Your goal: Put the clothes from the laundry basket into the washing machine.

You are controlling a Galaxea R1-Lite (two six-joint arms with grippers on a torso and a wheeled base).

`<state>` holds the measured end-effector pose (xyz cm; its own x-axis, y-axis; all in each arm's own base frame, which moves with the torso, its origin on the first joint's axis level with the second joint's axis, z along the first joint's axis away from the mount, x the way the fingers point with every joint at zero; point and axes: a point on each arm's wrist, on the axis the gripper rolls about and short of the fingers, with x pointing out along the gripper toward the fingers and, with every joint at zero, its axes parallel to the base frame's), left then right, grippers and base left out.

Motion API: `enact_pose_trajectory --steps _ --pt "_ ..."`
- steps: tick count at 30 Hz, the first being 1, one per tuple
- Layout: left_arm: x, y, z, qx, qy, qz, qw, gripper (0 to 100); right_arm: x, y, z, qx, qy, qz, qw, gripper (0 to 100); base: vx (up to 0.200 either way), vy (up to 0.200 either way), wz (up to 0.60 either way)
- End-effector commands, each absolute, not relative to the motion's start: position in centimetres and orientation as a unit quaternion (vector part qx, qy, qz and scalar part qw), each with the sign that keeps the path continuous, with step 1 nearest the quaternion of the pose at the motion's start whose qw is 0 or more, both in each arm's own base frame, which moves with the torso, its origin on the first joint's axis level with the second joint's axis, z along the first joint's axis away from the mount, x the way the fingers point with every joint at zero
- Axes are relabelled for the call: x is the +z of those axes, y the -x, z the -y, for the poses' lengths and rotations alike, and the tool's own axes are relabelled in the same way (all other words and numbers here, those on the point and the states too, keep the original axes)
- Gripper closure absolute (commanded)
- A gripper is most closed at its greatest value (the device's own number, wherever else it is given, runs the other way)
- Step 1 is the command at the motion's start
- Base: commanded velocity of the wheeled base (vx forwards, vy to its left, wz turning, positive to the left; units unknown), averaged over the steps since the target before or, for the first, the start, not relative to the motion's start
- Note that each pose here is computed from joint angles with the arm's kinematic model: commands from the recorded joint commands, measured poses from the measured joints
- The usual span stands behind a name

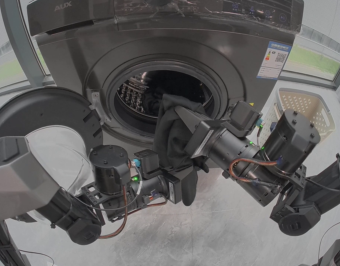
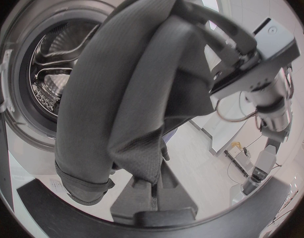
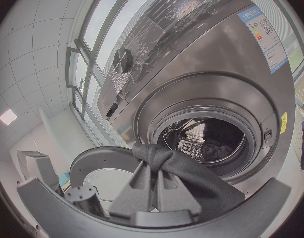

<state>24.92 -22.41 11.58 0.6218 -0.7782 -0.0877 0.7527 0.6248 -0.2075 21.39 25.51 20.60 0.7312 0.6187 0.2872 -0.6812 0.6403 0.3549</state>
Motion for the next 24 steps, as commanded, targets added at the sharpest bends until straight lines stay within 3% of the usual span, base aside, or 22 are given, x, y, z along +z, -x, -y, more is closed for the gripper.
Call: enact_pose_trajectory --steps 1,3,4,16,24 --pt "15.6 -22.2 21.7 -0.452 0.087 -0.045 0.887 100 20.0 -21.5 -25.7 0.359 -0.219 0.059 0.905 100 0.000 0.000 0.00" --pt "16.4 -21.5 21.5 -0.458 0.090 -0.040 0.884 100 19.6 -21.3 -25.8 0.361 -0.217 0.054 0.905 100 0.000 0.000 0.00" --pt "16.5 -21.3 21.4 -0.459 0.090 -0.039 0.883 100 19.6 -21.3 -25.9 0.363 -0.217 0.053 0.905 0 0.000 0.000 0.00" --pt "17.4 -21.2 20.9 -0.456 0.096 -0.024 0.885 100 20.0 -19.8 -24.9 0.377 -0.220 0.049 0.898 0 0.000 0.000 0.00" --pt "17.5 -21.5 20.6 -0.449 0.099 -0.019 0.888 100 20.8 -20.2 -23.1 0.358 -0.224 0.061 0.905 0 0.000 0.000 0.00"
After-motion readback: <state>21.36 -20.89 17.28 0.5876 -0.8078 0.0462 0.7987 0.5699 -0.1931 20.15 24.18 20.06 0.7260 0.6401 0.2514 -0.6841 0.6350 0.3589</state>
